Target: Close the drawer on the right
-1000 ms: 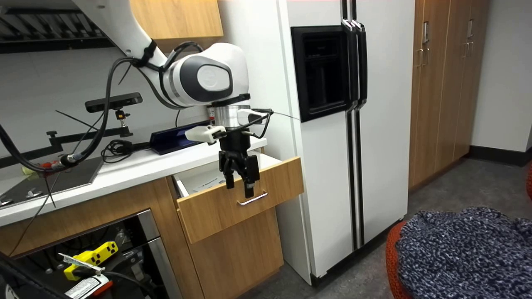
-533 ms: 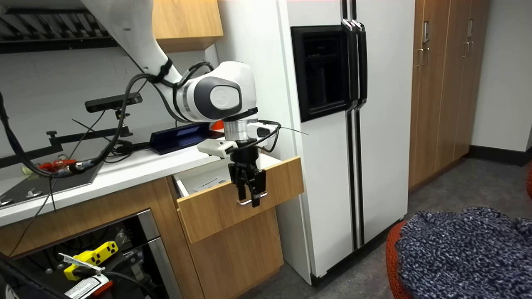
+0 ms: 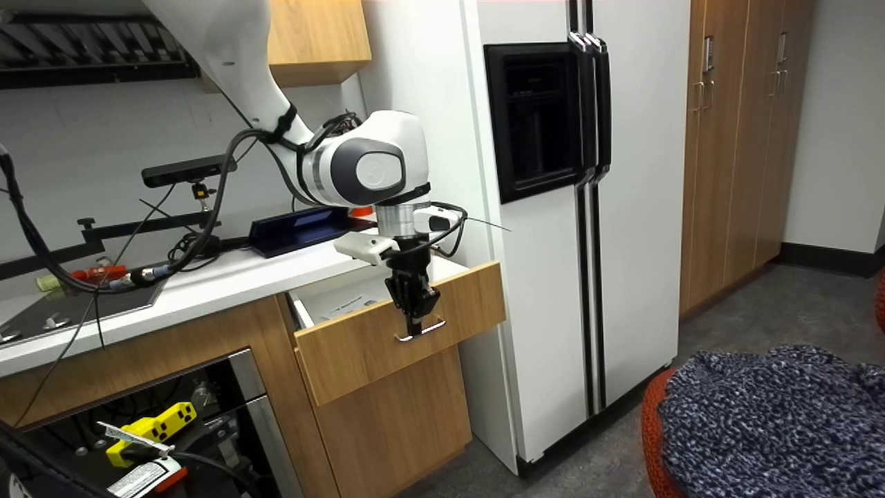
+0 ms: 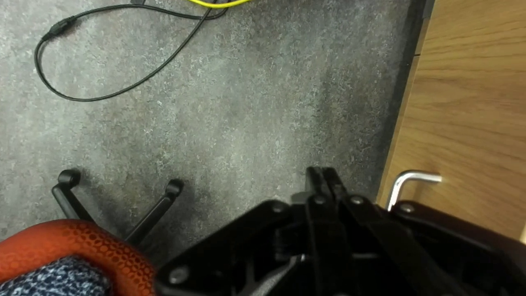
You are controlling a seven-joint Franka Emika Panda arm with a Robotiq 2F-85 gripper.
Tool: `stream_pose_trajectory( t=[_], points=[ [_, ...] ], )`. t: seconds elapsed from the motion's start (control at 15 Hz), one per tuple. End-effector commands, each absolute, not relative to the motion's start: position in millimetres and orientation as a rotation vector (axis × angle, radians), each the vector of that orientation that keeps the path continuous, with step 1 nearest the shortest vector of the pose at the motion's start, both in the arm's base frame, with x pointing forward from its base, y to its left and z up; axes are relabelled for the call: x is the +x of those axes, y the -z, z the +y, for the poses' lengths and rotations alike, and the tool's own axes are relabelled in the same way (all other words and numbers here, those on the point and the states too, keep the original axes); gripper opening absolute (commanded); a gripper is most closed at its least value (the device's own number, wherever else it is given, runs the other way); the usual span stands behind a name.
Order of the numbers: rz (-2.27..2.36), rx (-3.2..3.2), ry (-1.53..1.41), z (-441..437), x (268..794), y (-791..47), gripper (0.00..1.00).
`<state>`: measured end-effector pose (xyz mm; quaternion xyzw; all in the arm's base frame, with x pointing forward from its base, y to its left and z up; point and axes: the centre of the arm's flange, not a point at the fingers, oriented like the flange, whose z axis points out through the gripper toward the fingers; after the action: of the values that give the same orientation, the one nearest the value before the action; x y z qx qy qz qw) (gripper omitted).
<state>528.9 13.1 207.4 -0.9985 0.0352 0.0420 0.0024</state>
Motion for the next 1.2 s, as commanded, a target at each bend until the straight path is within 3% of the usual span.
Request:
stream_pose_trajectory(
  t=[0.0, 1.13],
  points=[
    [0.081, -3.081, -0.092, 29, 538, -197, 0.0],
    [0.064, -2.882, -0.042, 69, 564, -182, 0.0]
  ],
)
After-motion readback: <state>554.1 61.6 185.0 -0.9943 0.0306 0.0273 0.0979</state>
